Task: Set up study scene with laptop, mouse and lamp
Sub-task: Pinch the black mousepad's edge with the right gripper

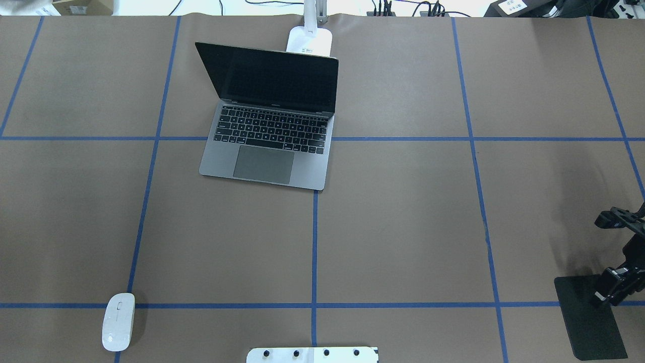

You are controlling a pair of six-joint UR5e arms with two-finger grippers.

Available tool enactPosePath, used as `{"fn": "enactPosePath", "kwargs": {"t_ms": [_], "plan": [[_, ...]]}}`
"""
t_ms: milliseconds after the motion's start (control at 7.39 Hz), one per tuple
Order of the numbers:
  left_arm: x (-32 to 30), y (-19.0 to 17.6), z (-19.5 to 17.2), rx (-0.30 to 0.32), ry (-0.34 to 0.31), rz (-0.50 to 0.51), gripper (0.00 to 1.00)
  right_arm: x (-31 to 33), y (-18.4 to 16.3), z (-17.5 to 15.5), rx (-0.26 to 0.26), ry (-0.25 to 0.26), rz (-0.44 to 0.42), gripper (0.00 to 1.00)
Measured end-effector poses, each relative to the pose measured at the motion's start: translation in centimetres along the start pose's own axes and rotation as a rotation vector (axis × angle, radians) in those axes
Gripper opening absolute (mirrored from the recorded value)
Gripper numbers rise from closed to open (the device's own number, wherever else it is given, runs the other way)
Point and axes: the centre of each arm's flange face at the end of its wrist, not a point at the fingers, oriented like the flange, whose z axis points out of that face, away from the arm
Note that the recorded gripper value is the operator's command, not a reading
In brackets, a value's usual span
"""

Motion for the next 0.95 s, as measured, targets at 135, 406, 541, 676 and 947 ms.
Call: {"fn": "enactPosePath", "kwargs": {"t_ms": [135, 406, 541, 676, 947], "plan": [[0.0, 0.0, 0.0, 0.000, 0.000, 0.000, 1.00, 0.0, 0.1, -0.1, 0.002, 0.000, 0.000, 0.00], [0.0, 0.0, 0.0, 0.000, 0.000, 0.000, 1.00, -0.2, 0.1, -0.2, 0.005, 0.000, 0.004, 0.00], [0.0, 0.0, 0.0, 0.000, 0.000, 0.000, 1.00, -0.7, 0.0, -0.5, 0.011, -0.002, 0.008, 0.00], [0.0, 0.0, 0.0, 0.000, 0.000, 0.003, 1.00, -1.5, 0.0, -1.0, 0.022, -0.007, 0.012, 0.00], [-0.2, 0.0, -0.1, -0.007, -0.001, 0.007, 1.00, -2.4, 0.1, -2.5, 0.054, -0.022, 0.016, 0.00]]}}
